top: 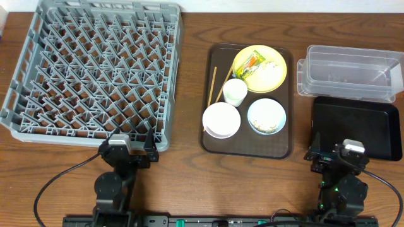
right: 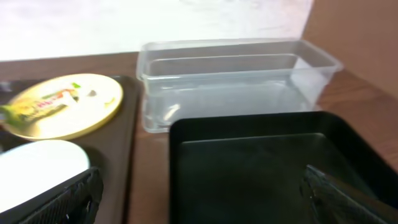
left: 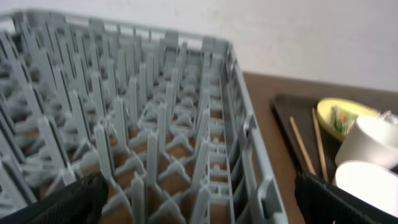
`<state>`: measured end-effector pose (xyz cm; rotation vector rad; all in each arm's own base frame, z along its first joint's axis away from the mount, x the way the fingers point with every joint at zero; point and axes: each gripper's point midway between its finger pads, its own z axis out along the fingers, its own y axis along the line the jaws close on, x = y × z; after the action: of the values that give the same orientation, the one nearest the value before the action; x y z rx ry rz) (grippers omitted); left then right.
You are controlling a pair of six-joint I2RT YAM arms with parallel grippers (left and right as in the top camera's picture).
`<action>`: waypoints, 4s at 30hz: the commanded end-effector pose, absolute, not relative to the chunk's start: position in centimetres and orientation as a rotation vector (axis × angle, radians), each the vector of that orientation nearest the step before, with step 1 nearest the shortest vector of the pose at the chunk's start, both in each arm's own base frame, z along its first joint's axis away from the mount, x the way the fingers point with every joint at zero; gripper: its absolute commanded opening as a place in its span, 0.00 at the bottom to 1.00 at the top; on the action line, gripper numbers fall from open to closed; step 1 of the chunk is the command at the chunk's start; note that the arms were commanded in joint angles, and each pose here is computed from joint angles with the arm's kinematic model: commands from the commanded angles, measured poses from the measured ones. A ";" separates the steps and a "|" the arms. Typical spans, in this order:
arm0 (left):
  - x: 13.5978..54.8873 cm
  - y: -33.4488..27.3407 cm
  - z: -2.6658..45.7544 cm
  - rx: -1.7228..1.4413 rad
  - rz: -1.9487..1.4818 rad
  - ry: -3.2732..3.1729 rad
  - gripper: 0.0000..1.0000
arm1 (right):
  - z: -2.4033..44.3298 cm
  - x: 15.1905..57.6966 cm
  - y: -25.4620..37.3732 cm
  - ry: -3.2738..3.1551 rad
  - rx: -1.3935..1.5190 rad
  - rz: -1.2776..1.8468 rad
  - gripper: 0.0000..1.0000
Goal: Sort waste into correct bins and load items into the dishwasher
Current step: 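Move the right gripper over the yellow plate to the crumpled tissue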
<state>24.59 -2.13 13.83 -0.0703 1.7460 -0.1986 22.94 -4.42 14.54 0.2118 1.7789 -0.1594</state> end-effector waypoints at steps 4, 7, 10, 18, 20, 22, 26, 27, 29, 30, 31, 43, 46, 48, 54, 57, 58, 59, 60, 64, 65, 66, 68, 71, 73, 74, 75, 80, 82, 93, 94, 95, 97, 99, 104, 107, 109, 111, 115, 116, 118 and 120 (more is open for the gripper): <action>24.7 -2.7 13.0 -0.077 -0.238 1.893 0.98 | 14.4 23.1 -1.5 1.812 0.176 0.057 0.99; 25.2 -2.7 14.0 -0.082 -0.235 1.949 0.98 | 15.0 22.9 -1.5 1.840 0.191 0.066 0.99; 25.9 -2.8 14.9 -0.087 -0.230 2.015 0.98 | 15.7 22.8 -1.5 1.883 0.195 0.065 0.99; 28.1 -2.9 15.8 -0.100 -0.222 2.152 0.98 | 18.0 23.6 -1.5 2.054 0.199 0.052 0.99; 28.4 -3.2 15.8 -0.093 -0.236 2.168 0.98 | 18.4 23.9 -1.6 2.098 0.188 0.044 0.99; 28.3 -3.7 15.7 -0.079 -0.265 2.192 0.98 | 18.4 24.2 -1.6 2.164 0.188 0.040 0.99; 27.9 -3.8 15.5 -0.079 -0.272 2.234 0.98 | 17.8 24.6 -1.6 2.297 0.202 0.041 0.99; 27.8 -3.8 15.7 -0.079 -0.272 2.234 0.98 | 17.4 24.8 -1.6 2.341 0.206 0.042 0.99; 27.8 -3.8 15.7 -0.078 -0.273 2.232 0.98 | 17.0 24.9 -1.5 2.393 0.210 0.048 0.99; 27.8 -3.8 15.7 -0.079 -0.273 2.232 0.98 | 16.8 24.9 -1.4 2.422 0.211 0.056 0.99; 27.8 -3.8 15.7 -0.079 -0.274 2.234 0.98 | 16.7 25.0 -1.2 2.447 0.208 0.074 0.99; 27.8 -6.8 17.1 -0.092 -0.529 2.191 0.99 | 19.6 27.3 0.4 2.377 0.141 0.193 0.99; 28.0 -6.1 17.0 -0.119 -0.486 2.193 0.99 | 19.8 27.7 0.3 2.365 0.117 0.181 0.99; 28.2 -5.4 16.9 -0.145 -0.438 2.191 0.98 | 19.6 27.9 -0.1 2.373 0.118 0.153 0.99; 27.7 -4.1 16.4 -0.199 -0.352 2.249 0.99 | 18.9 29.2 -0.3 2.443 0.100 0.138 0.99; 27.3 -3.4 16.6 -0.229 -0.302 2.300 0.99 | 19.0 30.1 -0.2 2.478 0.100 0.151 0.98; 27.3 -3.1 16.8 -0.241 -0.281 2.315 0.99 | 19.2 30.5 -0.1 2.488 0.089 0.156 0.97; 27.2 -2.8 17.1 -0.251 -0.260 2.331 0.99 | 19.4 30.9 0.0 2.496 0.073 0.166 0.98; 27.2 -2.7 17.3 -0.257 -0.250 2.346 0.99 | 19.5 31.2 0.2 2.504 0.058 0.178 0.98; 26.9 -2.7 17.7 -0.271 -0.236 2.438 0.99 | 20.0 32.6 0.3 2.554 0.042 0.192 0.98; 26.8 -2.7 17.6 -0.275 -0.232 2.462 0.99 | 20.1 32.9 0.3 2.561 0.041 0.198 0.97; 26.7 -2.7 17.5 -0.278 -0.228 2.484 0.99 | 20.2 33.2 0.5 2.567 0.031 0.208 0.97; 26.6 -2.7 17.4 -0.284 -0.222 2.523 0.99 | 20.5 34.0 1.1 2.568 0.005 0.236 0.97; 26.7 -2.7 17.9 -0.286 -0.221 2.549 0.99 | 21.0 35.1 2.6 2.556 -0.075 0.280 0.97; 27.0 -3.0 18.6 -0.279 -0.242 2.532 0.99 | 21.3 35.8 3.3 2.549 -0.117 0.280 0.98; 27.2 -3.2 19.1 -0.272 -0.259 2.517 0.99 | 21.3 36.0 3.7 2.545 -0.132 0.282 0.98; 27.3 -3.4 19.6 -0.265 -0.274 2.502 0.99 | 21.2 36.1 3.9 2.543 -0.139 0.283 0.98; 29.2 -5.3 23.1 -0.178 -0.419 2.351 0.98 | 21.2 36.3 3.9 2.542 -0.135 0.282 0.99; 29.9 -5.6 24.1 -0.163 -0.440 2.318 0.99 | 21.2 36.3 3.8 2.542 -0.131 0.281 0.99; 30.6 -4.9 23.6 -0.201 -0.384 2.387 0.99 | 23.5 40.5 5.2 2.353 -0.186 0.278 0.99; 30.2 -4.5 23.2 -0.216 -0.353 2.406 0.99 | 23.6 41.2 5.5 2.330 -0.208 0.276 0.99; 29.9 -4.1 22.8 -0.233 -0.319 2.428 0.98 | 23.5 41.7 5.9 2.315 -0.225 0.276 0.99; 29.0 -3.0 21.9 -0.268 -0.240 2.476 0.99 | 23.0 42.8 7.1 2.293 -0.281 0.275 0.99; 28.4 -2.7 21.4 -0.278 -0.217 2.504 0.99 | 22.3 43.7 8.1 2.280 -0.328 0.274 0.99; 28.1 -2.7 21.2 -0.280 -0.216 2.520 0.98 | 19.4 46.2 9.0 2.294 -0.327 0.216 0.97; 28.1 -2.7 21.2 -0.280 -0.216 2.520 0.99 | 16.5 47.1 9.7 2.341 -0.335 0.184 0.97; 28.1 -2.7 21.2 -0.280 -0.216 2.520 0.99 | 14.3 47.4 9.8 2.389 -0.311 0.149 0.96; 28.1 -2.7 21.2 -0.280 -0.216 2.520 0.99 | 12.1 47.5 9.6 2.443 -0.260 0.098 0.95; 28.1 -2.7 21.2 -0.281 -0.216 2.521 0.99 | 8.2 47.4 10.5 2.525 -0.233 0.091 0.93; 28.1 -2.7 21.2 -0.280 -0.216 2.521 0.99 | 7.5 47.3 10.7 2.540 -0.232 0.091 0.92; 28.1 -2.7 21.1 -0.281 -0.216 2.522 0.98 | 6.2 47.3 10.6 2.565 -0.192 0.062 0.90; 28.0 -2.7 21.1 -0.281 -0.215 2.527 0.99 | 5.1 47.3 10.0 2.585 -0.111 0.008 0.89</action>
<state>27.82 -3.05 20.41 -0.2742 2.5431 -0.2312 46.68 10.74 5.53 -0.2469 2.5834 0.0887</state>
